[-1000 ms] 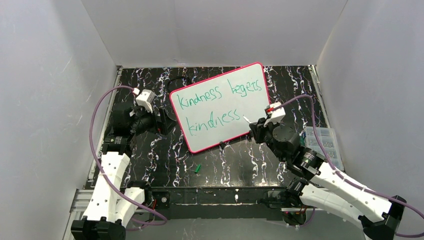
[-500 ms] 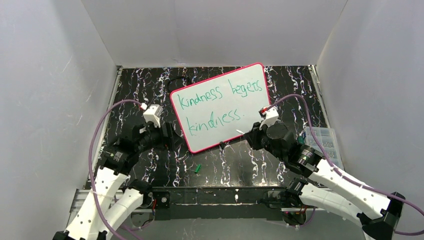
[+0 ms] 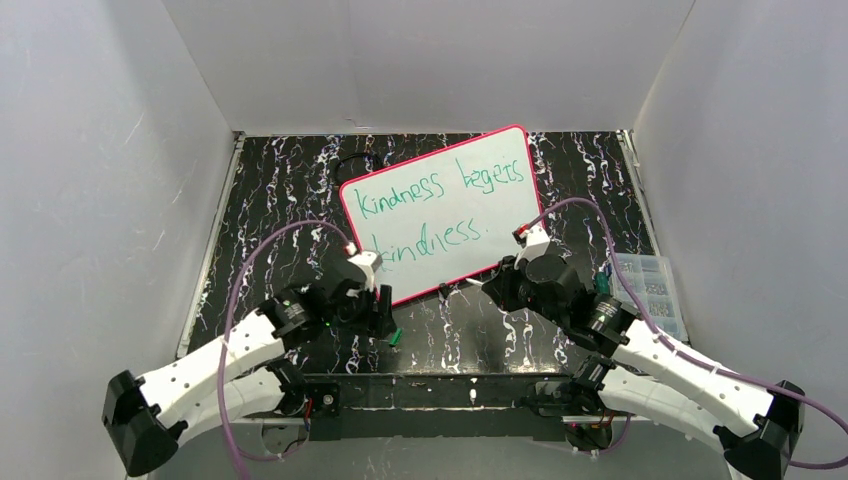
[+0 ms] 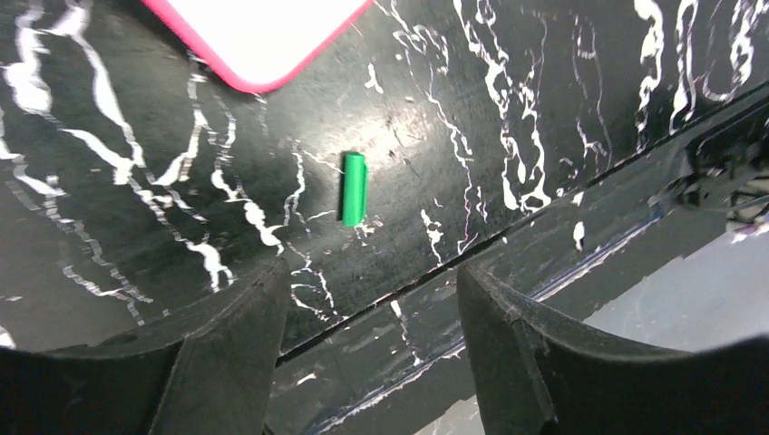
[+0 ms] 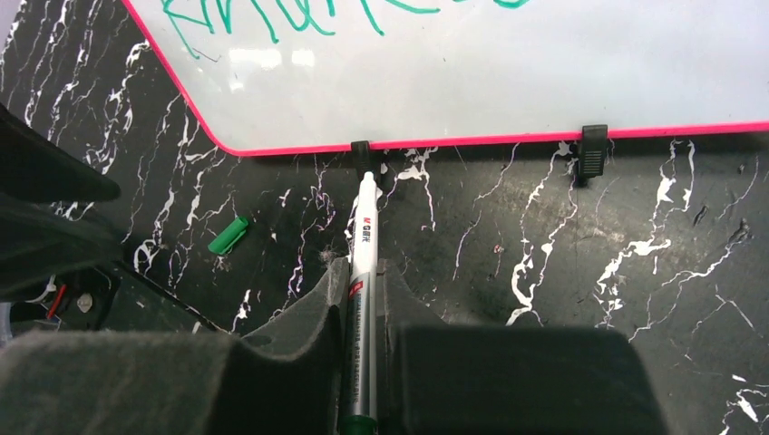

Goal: Write a sentence on the whiteboard
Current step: Close the whiteboard marker at the center of the board.

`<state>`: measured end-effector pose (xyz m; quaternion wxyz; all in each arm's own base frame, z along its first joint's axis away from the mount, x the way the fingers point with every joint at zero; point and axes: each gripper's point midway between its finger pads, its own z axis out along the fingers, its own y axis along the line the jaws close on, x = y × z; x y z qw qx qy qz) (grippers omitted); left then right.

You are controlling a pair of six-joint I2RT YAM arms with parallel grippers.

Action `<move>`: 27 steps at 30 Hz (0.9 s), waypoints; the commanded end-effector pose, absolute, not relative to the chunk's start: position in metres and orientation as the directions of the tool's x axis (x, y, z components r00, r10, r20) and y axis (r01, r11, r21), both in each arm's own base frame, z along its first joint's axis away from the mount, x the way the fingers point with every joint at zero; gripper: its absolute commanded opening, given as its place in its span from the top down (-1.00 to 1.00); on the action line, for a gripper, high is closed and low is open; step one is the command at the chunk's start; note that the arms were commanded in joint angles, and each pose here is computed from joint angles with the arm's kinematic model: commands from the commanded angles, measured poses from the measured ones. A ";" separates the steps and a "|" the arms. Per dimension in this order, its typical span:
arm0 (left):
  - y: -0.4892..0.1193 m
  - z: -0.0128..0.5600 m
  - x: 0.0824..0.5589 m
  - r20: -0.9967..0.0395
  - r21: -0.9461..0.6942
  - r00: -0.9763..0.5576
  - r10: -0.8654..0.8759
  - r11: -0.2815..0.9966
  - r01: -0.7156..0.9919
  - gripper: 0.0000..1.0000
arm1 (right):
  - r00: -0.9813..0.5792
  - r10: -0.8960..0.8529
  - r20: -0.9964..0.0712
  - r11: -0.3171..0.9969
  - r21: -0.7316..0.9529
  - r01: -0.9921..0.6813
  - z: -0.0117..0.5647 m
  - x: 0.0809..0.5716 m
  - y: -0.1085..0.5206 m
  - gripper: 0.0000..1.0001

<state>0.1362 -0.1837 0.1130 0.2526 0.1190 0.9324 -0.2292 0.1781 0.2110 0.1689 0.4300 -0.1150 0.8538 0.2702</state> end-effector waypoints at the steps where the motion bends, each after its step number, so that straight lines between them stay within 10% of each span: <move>1: -0.195 0.089 0.135 -0.541 -0.309 -0.830 0.136 0.885 0.347 -0.27 | -0.598 0.074 -0.798 0.814 0.395 -0.426 0.173 0.183 0.219 0.97; 27: -0.207 0.018 0.121 -0.401 -0.043 -0.803 0.441 0.866 0.497 0.15 | -0.604 0.103 -0.790 0.826 0.406 -0.391 0.165 0.188 0.220 0.97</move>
